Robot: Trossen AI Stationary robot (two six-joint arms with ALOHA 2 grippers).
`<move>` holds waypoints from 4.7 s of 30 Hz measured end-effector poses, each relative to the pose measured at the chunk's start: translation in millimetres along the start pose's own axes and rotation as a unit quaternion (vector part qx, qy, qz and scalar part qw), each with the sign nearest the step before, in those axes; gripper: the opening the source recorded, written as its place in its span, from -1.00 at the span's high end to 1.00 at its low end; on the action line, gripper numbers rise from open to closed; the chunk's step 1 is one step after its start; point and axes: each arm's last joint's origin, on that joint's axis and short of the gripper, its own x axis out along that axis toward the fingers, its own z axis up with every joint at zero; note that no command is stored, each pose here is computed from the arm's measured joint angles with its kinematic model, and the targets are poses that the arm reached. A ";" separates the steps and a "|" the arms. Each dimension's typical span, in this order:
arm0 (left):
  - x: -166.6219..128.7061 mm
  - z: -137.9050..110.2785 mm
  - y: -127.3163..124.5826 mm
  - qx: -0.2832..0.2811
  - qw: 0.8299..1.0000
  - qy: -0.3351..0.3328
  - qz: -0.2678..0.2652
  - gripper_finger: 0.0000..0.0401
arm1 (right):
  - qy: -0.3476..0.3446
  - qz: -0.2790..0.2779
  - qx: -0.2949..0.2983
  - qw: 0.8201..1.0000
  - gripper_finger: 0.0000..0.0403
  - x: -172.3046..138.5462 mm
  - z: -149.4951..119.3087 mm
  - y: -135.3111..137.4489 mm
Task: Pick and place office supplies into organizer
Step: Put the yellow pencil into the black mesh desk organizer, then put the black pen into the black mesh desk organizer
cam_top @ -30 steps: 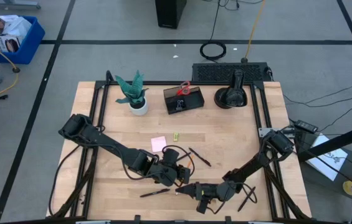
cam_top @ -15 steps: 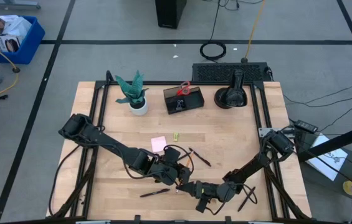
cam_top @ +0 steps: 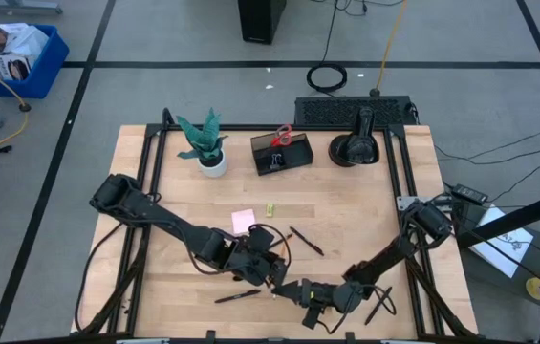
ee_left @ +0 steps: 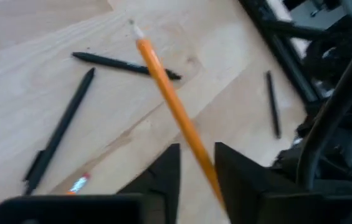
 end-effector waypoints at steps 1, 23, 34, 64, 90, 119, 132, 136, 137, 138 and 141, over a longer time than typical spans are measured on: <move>-1.0 0.2 1.0 0.002 1.000 0.001 0.005 0.38 | 0.000 0.004 -0.002 1.000 0.90 -0.2 0.1 1.5; -90.8 -25.1 -3.2 0.222 0.940 -0.246 0.086 -0.20 | 0.022 -0.029 0.197 0.980 0.90 -0.7 -7.3 -22.0; -55.1 -72.1 27.4 0.343 0.923 -0.173 -0.010 -0.20 | -0.018 -0.001 0.423 0.906 0.90 -3.4 -81.3 -69.1; -87.9 -37.0 167.8 0.392 0.817 -0.284 -0.314 -0.20 | -0.076 -0.085 0.585 0.803 0.90 8.3 -295.7 -142.8; -83.0 -20.1 173.0 0.364 0.837 -0.327 -0.244 -0.20 | 0.043 -0.155 0.605 0.780 0.90 84.9 -416.5 -128.9; -82.9 -20.4 172.9 0.359 0.840 -0.323 -0.250 -0.20 | 0.015 -0.137 0.648 0.749 0.57 89.2 -435.6 -110.5; -82.4 -20.7 173.2 0.328 0.853 -0.311 -0.261 -0.20 | -0.176 0.155 0.642 0.730 0.57 80.5 -344.2 -112.4; -82.4 -20.7 173.2 0.318 0.857 -0.308 -0.264 -0.20 | -0.170 0.228 0.647 0.708 0.57 55.0 -308.4 -98.5; -82.4 -20.7 173.2 0.315 0.858 -0.307 -0.265 -0.20 | -0.162 0.239 0.641 0.711 0.57 47.5 -299.8 -90.8; -82.4 -20.7 173.2 0.313 0.859 -0.306 -0.266 -0.20 | -0.152 0.242 0.631 0.721 0.57 40.6 -291.7 -83.4; -82.4 -20.8 173.2 0.311 0.859 -0.306 -0.266 -0.20 | -0.120 0.245 0.595 0.756 0.57 20.2 -267.5 -57.7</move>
